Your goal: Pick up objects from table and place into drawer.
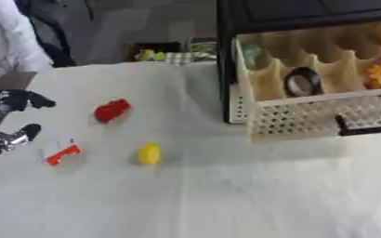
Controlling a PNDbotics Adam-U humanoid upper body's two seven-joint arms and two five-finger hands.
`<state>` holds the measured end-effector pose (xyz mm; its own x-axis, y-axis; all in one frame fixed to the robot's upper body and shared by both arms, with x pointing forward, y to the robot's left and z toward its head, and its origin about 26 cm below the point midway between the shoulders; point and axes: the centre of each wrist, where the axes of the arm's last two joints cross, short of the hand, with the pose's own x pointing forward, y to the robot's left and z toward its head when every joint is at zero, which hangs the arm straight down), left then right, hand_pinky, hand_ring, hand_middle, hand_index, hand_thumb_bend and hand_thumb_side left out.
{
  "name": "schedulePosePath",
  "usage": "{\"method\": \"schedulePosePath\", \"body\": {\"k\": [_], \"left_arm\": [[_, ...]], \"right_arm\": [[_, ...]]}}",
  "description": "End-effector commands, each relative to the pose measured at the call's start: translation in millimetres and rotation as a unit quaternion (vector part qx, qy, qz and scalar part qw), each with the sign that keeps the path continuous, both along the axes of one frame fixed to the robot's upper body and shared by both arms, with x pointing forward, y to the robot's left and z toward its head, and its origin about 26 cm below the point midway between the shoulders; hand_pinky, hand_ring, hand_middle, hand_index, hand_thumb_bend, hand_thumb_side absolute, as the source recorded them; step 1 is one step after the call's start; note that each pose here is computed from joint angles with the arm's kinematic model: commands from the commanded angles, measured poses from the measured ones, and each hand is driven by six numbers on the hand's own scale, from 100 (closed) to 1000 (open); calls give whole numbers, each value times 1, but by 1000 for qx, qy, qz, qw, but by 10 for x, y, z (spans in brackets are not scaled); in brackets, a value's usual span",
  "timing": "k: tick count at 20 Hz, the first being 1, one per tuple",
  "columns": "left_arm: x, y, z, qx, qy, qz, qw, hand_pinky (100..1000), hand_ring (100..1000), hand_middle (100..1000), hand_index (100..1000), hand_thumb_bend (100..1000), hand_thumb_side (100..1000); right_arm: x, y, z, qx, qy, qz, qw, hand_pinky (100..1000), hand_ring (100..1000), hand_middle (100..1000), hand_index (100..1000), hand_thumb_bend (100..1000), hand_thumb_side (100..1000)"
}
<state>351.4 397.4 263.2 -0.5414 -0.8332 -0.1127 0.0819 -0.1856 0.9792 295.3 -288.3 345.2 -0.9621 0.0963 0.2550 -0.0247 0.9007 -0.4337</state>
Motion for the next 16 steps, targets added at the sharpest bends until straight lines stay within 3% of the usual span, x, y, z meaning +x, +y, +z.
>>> {"method": "schedulePosePath", "body": {"k": [1, 3, 7, 16], "left_arm": [[-27, 91, 159, 44, -10, 29, 999, 784, 887, 876, 1000, 184, 970], [-8, 116, 135, 61, -12, 44, 997, 787, 893, 879, 1000, 231, 939], [28, 146, 75, 78, -22, 61, 995, 795, 901, 884, 1000, 290, 982], [111, 216, 23, 79, -36, 84, 993, 802, 904, 881, 1000, 302, 1000]], "right_arm": [[-45, -19, 68, 0, -9, -1, 1000, 714, 698, 421, 844, 100, 1000], [-44, -20, 65, 1, -7, -1, 1000, 715, 698, 420, 843, 100, 1000], [-41, -27, 49, -1, -3, -2, 1000, 716, 699, 417, 840, 100, 1000], [-40, -59, 23, 1, 4, -7, 1000, 718, 699, 413, 834, 100, 1000]]}}
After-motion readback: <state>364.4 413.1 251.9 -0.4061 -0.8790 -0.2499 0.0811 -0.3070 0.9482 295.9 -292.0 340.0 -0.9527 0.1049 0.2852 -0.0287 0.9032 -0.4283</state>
